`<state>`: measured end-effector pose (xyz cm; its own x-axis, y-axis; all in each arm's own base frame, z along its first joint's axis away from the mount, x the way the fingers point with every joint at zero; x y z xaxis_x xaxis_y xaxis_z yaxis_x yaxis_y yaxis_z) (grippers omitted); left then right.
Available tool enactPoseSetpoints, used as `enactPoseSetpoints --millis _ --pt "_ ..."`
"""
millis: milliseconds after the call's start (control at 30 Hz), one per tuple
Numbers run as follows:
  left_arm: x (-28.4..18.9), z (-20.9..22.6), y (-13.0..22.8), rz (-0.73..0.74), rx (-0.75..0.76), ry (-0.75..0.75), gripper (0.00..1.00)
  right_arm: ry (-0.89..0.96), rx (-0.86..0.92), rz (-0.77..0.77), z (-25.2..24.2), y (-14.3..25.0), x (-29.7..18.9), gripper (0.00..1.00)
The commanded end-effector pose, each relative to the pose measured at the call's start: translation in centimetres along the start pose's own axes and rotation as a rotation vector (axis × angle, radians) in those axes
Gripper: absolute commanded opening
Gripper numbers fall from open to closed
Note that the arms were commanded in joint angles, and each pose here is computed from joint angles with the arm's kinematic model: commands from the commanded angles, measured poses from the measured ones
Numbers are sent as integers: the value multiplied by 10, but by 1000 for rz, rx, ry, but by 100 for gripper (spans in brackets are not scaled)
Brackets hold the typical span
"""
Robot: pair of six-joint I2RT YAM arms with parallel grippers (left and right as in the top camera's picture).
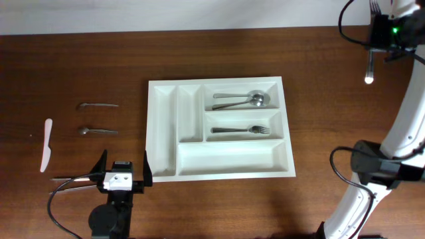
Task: Pack container
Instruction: 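Carry the fork with the right gripper over the tray's middle compartment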
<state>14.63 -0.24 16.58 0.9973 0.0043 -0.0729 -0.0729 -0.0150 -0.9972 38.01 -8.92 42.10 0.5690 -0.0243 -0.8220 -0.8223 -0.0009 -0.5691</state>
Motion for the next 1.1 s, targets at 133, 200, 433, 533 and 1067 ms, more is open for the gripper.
enactPoseSetpoints --millis 133,200,433,533,1067 --pt "0 1 1 4 12 -13 99 -178 152 -80 22 2 -34 4" --pt "0 1 1 4 12 -13 99 -204 209 -75 28 1 -35 4" --pt "0 1 1 4 12 -13 99 -193 257 -20 67 -2 -26 4" --pt "0 1 1 4 12 -13 99 -167 432 36 84 0 -17 4" --pt "0 1 1 5 12 -13 99 4 1037 381 177 34 41 4"
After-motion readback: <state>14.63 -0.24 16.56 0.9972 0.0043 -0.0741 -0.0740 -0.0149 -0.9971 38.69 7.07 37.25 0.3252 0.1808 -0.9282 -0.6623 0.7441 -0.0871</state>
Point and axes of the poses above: each gripper's point midway between its finger pads, its own x axis out along the fingers, its own z axis along the line the jaws close on, y = z × x, the point moved 10 cm from there along -x, back along the fingers, and after that the axes turned 9 degrees about -x, right-handed, at the moved point
